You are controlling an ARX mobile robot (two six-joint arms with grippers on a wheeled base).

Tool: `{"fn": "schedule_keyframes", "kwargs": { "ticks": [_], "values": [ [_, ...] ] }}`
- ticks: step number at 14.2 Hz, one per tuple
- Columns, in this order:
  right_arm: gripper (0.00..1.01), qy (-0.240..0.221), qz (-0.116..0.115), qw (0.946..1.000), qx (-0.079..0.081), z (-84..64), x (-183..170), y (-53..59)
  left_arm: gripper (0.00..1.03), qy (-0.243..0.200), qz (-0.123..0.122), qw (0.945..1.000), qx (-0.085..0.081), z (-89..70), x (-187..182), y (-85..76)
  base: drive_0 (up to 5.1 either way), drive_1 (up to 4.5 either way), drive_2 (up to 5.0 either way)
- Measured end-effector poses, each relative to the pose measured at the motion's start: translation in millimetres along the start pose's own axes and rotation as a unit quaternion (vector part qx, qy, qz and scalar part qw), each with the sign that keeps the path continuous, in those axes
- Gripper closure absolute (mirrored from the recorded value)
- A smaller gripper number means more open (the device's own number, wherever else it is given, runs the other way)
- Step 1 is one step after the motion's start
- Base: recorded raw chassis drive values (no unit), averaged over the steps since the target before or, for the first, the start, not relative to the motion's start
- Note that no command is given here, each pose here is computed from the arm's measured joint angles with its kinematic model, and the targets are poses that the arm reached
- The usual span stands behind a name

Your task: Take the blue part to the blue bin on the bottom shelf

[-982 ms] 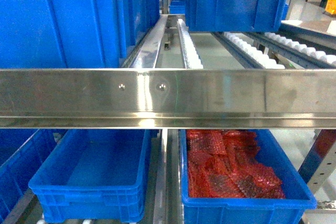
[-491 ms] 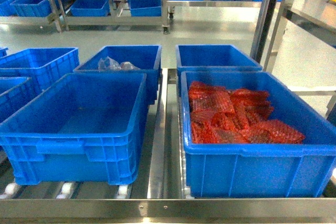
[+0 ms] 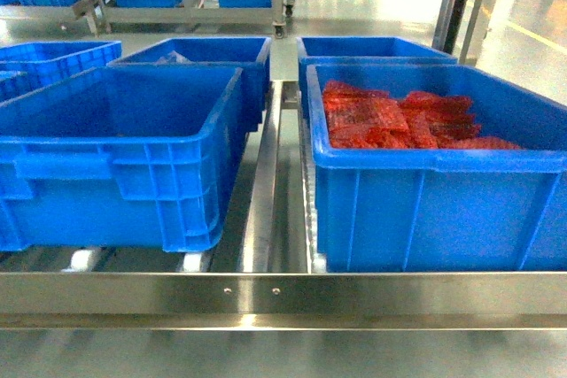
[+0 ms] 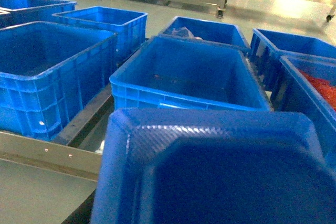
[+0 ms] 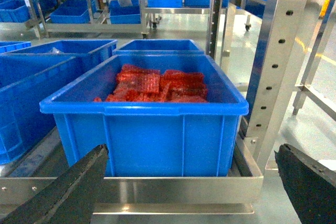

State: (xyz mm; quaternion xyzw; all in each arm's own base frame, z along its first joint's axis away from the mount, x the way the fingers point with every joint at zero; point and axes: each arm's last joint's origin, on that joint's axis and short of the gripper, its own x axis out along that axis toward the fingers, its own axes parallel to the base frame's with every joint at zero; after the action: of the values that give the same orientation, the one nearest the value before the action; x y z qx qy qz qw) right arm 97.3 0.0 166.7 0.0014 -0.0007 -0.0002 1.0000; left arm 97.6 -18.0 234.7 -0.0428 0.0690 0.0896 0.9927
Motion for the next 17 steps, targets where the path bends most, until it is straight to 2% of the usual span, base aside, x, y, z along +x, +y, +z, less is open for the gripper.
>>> {"fn": "schedule_keyframes", "kwargs": {
  "ticks": [12,17],
  "values": [
    [0.03,0.000,0.000,1.0000,0.000,0.0,0.0,0.0,0.60,0.002,0.000,1.0000,0.001,-0.8,0.2,0.0,0.0,0.00,0.0],
    [0.03,0.000,0.000,1.0000,0.000,0.0,0.0,0.0,0.60,0.000,0.000,1.0000,0.000,-0.6,0.0,0.1,0.0,3.80,-3.9]
  ]
}}
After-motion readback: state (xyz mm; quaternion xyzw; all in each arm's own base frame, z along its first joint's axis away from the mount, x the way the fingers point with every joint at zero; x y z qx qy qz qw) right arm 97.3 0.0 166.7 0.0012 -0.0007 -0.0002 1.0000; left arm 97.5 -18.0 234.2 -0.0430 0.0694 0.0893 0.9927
